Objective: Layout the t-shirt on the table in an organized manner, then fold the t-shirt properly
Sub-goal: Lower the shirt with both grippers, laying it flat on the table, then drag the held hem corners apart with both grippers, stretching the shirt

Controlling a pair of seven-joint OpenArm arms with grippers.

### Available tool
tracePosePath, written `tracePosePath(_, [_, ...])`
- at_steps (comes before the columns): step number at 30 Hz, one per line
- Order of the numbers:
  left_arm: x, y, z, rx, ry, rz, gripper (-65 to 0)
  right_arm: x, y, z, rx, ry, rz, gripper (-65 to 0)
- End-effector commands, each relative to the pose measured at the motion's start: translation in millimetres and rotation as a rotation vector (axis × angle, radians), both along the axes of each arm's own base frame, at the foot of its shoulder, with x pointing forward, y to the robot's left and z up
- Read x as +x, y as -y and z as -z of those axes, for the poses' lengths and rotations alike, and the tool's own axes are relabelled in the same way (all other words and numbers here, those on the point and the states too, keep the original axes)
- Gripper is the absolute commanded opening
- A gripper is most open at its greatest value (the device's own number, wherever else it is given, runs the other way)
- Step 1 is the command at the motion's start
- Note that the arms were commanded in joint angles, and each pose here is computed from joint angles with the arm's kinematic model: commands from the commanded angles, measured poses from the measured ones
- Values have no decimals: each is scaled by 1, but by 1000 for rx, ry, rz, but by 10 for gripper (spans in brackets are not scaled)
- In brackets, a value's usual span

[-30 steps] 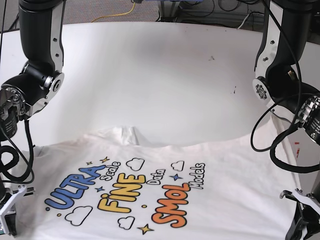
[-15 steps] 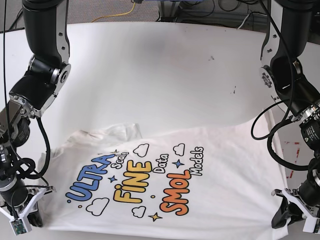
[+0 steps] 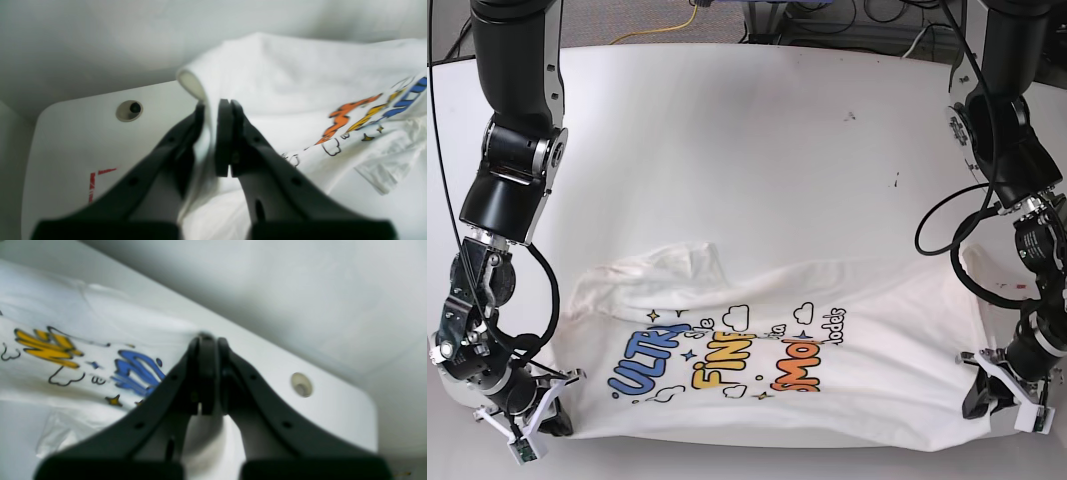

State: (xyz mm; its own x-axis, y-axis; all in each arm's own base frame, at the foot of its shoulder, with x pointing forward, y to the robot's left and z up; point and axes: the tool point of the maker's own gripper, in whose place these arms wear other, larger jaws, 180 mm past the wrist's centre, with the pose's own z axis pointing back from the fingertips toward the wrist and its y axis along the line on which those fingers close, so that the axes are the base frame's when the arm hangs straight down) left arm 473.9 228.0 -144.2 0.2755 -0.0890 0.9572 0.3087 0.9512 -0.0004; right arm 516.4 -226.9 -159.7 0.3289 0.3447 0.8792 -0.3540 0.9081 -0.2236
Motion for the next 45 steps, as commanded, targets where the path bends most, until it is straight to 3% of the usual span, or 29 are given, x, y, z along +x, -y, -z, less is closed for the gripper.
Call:
tracePosePath(1, [1,-6,-3,-3,30,-15,-642,13,-10,-19,56,69,-26,-650])
tracePosePath(12, [-13,-32,50,71,-40,-94,-642,28,-73,38,148,-5,-161,-650])
tracePosePath(22, [-20,-69,58,107,-76,-152,-642,35,-118,50,253,-19,-216,-648])
tracePosePath(26, [-26,-101,68,70,-111,-221,-642,37,-137,59,201,-40,-251,-648])
tracePosePath(32, [-27,-135,72,61,-123,-271,-642,42,-155,69,197,-46,-273,-648])
tracePosePath(39, [-28,-155,88,20,-135,-303,-640,50,-153,77,188,-57,-265,-648])
tracePosePath(45, [-15,-150,88,-12,-114,-291,-639,57,-149,72,181,-33,-262,-648])
